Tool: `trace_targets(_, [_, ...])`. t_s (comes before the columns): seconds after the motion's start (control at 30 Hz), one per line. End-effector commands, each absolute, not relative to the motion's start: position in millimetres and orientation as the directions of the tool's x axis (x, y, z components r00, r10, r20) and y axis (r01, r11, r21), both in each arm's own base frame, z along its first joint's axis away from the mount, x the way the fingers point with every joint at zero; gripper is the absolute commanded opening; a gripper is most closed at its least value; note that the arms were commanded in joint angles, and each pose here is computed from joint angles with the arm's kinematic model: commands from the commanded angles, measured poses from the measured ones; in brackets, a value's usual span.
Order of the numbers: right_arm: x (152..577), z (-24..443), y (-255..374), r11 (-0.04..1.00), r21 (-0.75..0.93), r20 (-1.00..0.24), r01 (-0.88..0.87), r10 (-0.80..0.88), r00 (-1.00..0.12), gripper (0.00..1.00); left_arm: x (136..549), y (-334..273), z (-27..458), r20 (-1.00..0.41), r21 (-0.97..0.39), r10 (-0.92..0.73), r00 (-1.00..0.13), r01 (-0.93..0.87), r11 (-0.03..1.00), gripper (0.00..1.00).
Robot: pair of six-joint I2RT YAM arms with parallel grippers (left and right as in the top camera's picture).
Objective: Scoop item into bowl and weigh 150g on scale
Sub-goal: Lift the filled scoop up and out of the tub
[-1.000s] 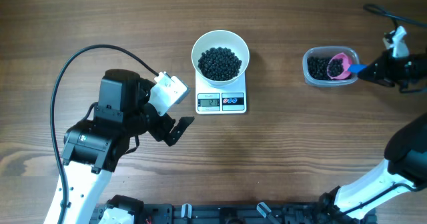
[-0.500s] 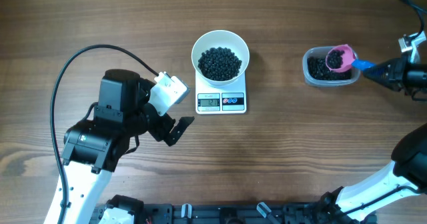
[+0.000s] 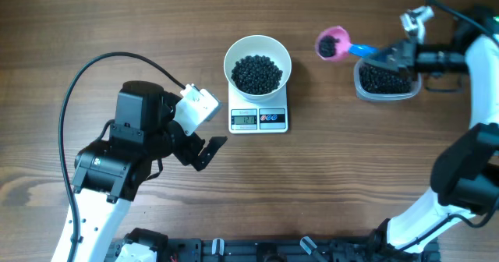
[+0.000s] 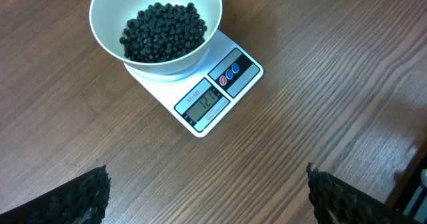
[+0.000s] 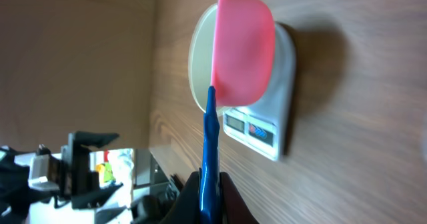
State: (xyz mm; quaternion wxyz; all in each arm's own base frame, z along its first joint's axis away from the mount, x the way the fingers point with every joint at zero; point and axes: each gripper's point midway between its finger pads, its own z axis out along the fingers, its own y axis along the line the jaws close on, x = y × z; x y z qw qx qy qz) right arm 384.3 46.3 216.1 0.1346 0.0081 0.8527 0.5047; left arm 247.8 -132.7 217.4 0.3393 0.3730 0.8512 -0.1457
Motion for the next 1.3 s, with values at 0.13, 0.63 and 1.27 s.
trace_targets(0.13, [427.2,277.2,142.2,0.271,0.951,-0.2,-0.152,0.162,-0.966,0.05,250.0,-132.7,224.8,-0.701,0.005,0.523,-0.485,0.73,0.684,1.0])
trace_targets(0.63, [455.8,334.0,174.2,0.16,0.939,-0.33,-0.304,0.171,-0.928,0.04,250.0,-132.7,224.8,-0.701,0.005,0.523,-0.485,0.73,0.684,1.0])
trace_targets(1.27, [433.0,321.1,180.6,0.127,0.957,-0.274,-0.262,0.089,-0.958,0.04,250.0,-132.7,224.8,-0.701,0.005,0.523,-0.485,0.73,0.684,1.0])
